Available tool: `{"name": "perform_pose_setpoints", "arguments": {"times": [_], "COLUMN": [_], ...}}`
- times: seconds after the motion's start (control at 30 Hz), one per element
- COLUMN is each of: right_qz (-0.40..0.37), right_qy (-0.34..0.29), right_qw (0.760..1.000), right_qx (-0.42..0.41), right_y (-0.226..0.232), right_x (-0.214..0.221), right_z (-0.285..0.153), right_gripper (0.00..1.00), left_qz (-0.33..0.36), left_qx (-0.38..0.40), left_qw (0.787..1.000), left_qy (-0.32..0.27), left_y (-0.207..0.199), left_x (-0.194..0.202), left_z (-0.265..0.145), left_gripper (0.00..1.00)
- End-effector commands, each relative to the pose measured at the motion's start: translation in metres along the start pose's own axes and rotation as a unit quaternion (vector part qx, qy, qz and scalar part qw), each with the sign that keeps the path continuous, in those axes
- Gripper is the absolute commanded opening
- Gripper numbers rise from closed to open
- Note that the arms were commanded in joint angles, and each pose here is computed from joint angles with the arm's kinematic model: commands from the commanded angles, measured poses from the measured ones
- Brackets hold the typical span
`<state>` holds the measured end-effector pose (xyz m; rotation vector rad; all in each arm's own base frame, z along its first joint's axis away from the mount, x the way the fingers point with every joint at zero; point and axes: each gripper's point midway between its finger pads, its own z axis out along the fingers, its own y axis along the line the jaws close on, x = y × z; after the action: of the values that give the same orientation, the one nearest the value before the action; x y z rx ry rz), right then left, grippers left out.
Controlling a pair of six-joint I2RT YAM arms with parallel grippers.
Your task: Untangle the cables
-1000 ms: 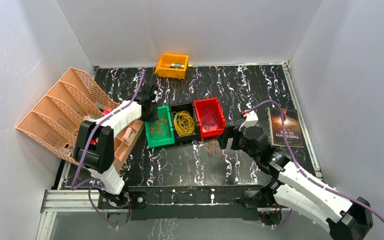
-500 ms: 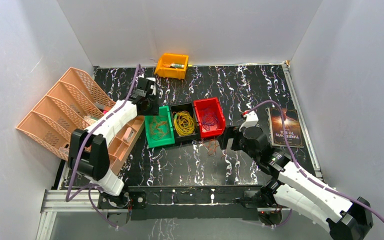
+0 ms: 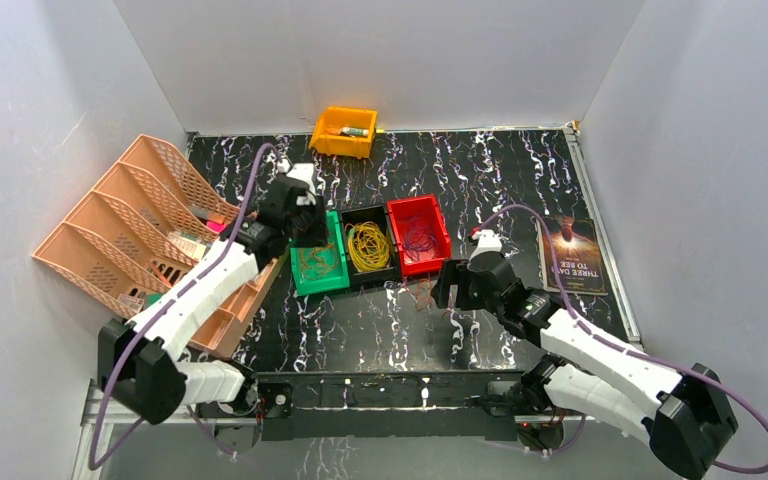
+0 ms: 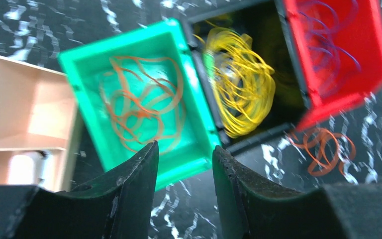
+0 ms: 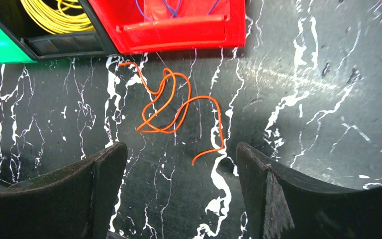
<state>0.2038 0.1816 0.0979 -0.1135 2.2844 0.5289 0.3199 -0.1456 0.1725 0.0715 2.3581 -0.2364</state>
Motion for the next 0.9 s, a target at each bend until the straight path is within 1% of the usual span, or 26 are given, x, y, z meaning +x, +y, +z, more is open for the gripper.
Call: {"name": "perform_pose_setpoints", "arguments": {"times": [0.0,0.17,0.33,0.4,0.67,0.87], "right_qz": [0.043,0.084,0.103,0.112,0.119,0.112], "right_qy": [0.003,-0.002,0.010,0.010,-0.007,-0.007], "right_qw": [0.999,0.994,0.992,0.992,0.991,0.993], "right_qx": [-0.029,-0.066,-0.066,-0.064,-0.057,-0.040], "right_y": [0.018,0.034,0.036,0.036,0.035,0.030], "right_x": [-0.004,-0.003,0.005,0.007,0.003,0.003], "right_z": [0.008,0.021,0.035,0.040,0.055,0.066], "right_gripper": [0.86,0.72,0.64,0.65,0.49,0.45], "left_qz": [-0.014,-0.030,-0.029,-0.027,-0.022,-0.025], "left_qx": [0.048,0.065,0.068,0.068,0.068,0.061], "left_qw": [0.998,0.997,0.997,0.997,0.997,0.997], "left_qy": [-0.036,-0.031,-0.031,-0.033,-0.038,-0.048], "left_y": [-0.035,-0.045,-0.048,-0.047,-0.044,-0.039], "left_x": [0.009,0.029,0.033,0.034,0.034,0.033], "left_z": [-0.021,-0.021,-0.023,-0.024,-0.028,-0.034], "left_gripper": [0.43,0.43,0.43,0.43,0.43,0.44]}}
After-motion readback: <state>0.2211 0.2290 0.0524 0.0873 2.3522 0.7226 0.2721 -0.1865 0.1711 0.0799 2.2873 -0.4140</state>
